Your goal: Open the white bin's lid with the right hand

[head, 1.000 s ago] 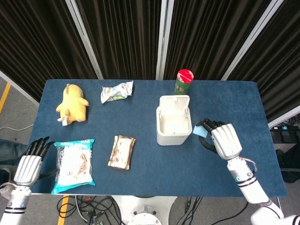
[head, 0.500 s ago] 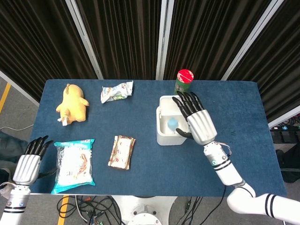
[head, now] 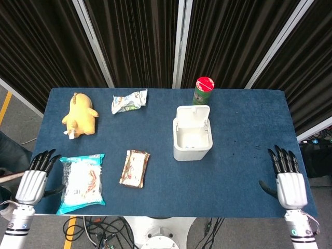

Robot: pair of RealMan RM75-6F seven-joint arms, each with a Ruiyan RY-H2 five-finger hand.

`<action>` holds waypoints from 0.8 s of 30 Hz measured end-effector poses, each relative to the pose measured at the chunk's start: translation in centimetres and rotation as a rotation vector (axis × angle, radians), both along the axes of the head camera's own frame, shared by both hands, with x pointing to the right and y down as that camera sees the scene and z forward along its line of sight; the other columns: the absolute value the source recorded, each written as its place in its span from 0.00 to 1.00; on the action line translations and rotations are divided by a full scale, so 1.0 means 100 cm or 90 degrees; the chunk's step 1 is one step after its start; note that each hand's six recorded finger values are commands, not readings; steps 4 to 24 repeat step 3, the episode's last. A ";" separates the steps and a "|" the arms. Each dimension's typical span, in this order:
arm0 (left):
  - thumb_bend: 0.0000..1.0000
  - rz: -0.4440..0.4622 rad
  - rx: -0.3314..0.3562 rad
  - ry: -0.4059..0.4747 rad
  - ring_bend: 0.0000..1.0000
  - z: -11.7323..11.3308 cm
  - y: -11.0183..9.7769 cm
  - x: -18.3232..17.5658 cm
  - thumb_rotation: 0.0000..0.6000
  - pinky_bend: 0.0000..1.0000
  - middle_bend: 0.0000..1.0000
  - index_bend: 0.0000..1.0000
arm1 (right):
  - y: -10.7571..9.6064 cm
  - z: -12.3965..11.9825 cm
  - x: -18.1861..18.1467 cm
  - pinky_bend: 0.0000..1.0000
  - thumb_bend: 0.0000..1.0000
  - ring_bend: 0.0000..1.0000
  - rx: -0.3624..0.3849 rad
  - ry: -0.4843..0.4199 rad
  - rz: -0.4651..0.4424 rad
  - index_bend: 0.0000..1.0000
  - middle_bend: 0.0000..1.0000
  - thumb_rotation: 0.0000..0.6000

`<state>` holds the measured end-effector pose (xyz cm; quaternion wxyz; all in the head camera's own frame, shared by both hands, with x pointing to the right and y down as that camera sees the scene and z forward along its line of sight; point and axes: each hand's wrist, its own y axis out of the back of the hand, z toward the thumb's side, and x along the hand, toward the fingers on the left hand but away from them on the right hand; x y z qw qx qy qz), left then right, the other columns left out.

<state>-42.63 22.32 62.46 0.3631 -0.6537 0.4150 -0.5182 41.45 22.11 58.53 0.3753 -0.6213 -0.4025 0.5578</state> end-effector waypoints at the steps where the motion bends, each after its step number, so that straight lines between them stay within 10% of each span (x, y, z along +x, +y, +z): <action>1: 0.04 0.001 0.001 0.001 0.00 0.000 0.000 0.001 1.00 0.09 0.05 0.13 | 0.006 0.001 0.009 0.00 0.07 0.00 -0.009 0.011 0.014 0.00 0.00 1.00; 24: 0.04 0.003 0.002 0.001 0.00 0.000 -0.002 0.003 1.00 0.09 0.05 0.13 | 0.016 0.002 0.025 0.00 0.07 0.00 -0.017 0.031 0.035 0.00 0.00 1.00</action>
